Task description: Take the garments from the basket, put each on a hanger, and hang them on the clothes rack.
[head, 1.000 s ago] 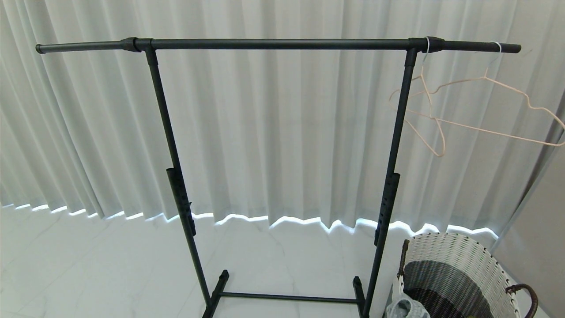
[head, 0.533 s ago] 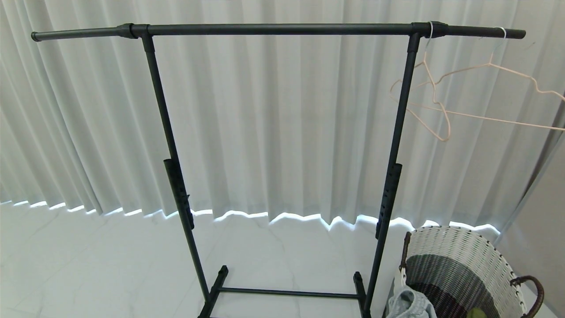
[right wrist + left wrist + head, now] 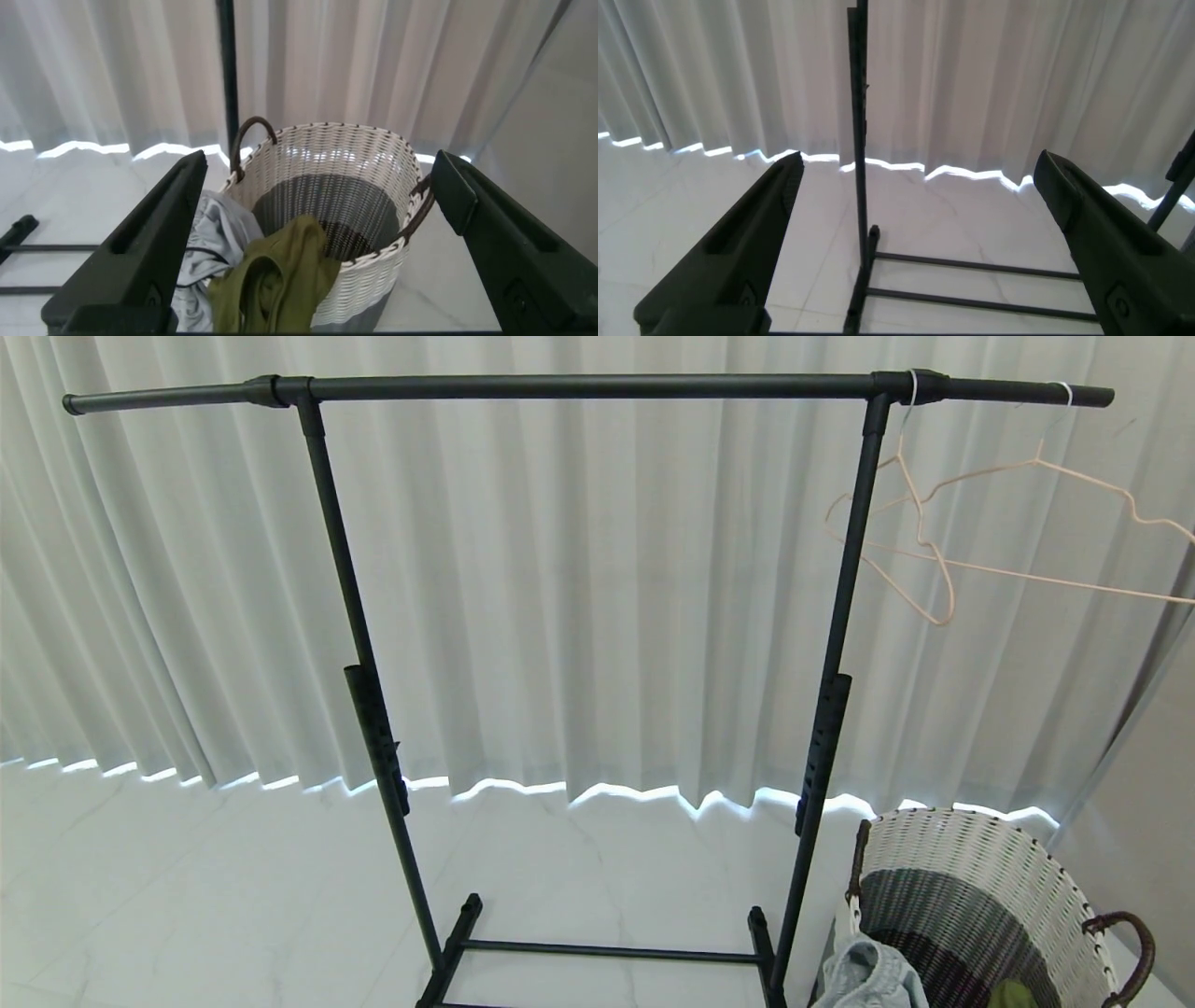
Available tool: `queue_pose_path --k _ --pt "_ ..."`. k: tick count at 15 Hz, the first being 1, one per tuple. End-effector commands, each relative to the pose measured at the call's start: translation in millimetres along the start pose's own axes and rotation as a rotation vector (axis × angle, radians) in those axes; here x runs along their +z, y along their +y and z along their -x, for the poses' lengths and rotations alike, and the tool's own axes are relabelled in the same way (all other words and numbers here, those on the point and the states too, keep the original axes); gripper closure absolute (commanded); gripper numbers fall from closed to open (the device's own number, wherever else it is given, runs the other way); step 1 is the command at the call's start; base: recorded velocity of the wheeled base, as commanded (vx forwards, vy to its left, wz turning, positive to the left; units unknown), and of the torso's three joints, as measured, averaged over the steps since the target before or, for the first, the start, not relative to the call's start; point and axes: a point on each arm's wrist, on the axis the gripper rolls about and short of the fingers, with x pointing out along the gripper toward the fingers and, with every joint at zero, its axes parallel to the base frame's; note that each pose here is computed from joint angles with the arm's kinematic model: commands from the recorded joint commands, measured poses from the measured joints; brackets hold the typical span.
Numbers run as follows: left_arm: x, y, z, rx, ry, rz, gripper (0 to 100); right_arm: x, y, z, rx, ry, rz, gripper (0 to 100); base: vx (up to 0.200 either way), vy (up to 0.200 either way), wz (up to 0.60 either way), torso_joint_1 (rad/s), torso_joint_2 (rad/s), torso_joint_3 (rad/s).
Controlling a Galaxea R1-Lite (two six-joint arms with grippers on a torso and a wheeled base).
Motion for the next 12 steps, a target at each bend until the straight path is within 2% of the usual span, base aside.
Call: queue_pose_path --k 1,3,4,5,7,8,9,10,12 --pt "0.1 0.0 -0.1 0.001 0.001 0.0 0 0.3 0.0 0.0 0.0 -0.003 -0.003 0 0.0 0.0 0.0 0.0 0.0 0.0" --pt "0.1 0.0 -0.1 0.001 0.001 0.001 0 2.6 0.1 0.4 0.005 -0.017 -0.007 0 0.0 0.0 0.0 0.0 0.0 0.0" --pt "0.1 0.0 -0.1 0.001 0.001 0.004 0 27.0 0.3 4.1 0.04 -0.062 -0.041 0 0.0 0.0 0.0 0.0 0.0 0.0" --pt "0.1 0.0 -0.1 0.001 0.001 0.003 0 53.3 -0.3 -0.9 0.071 -0.035 -0.094 0 0.0 0.0 0.0 0.0 0.0 0.0" --pt "0.1 0.0 -0.1 0.001 0.001 0.003 0 82.6 0.3 -21.1 0.065 0.058 -0.077 0 0.0 0.0 0.0 0.0 0.0 0.0" --pt "0.1 0.0 -0.1 0.001 0.001 0.004 0 86.8 1.2 -38.0 0.062 0.147 -0.008 0 0.0 0.0 0.0 0.0 0.0 0.0" --pt "0.1 0.0 -0.1 0.001 0.001 0.003 0 87.8 1.6 -46.3 0.062 0.186 0.02 0 0.0 0.0 0.0 0.0 0.0 0.0" --pt "0.1 0.0 -0.1 0.001 0.001 0.004 0 87.5 2.7 -73.8 0.064 0.319 0.117 0 0.0 0.0 0.0 0.0 0.0 0.0" --pt "0.1 0.0 -0.1 0.001 0.001 0.006 0 76.6 -0.1 -109.0 0.013 0.488 0.283 0 0.0 0.0 0.0 0.0 0.0 0.0"
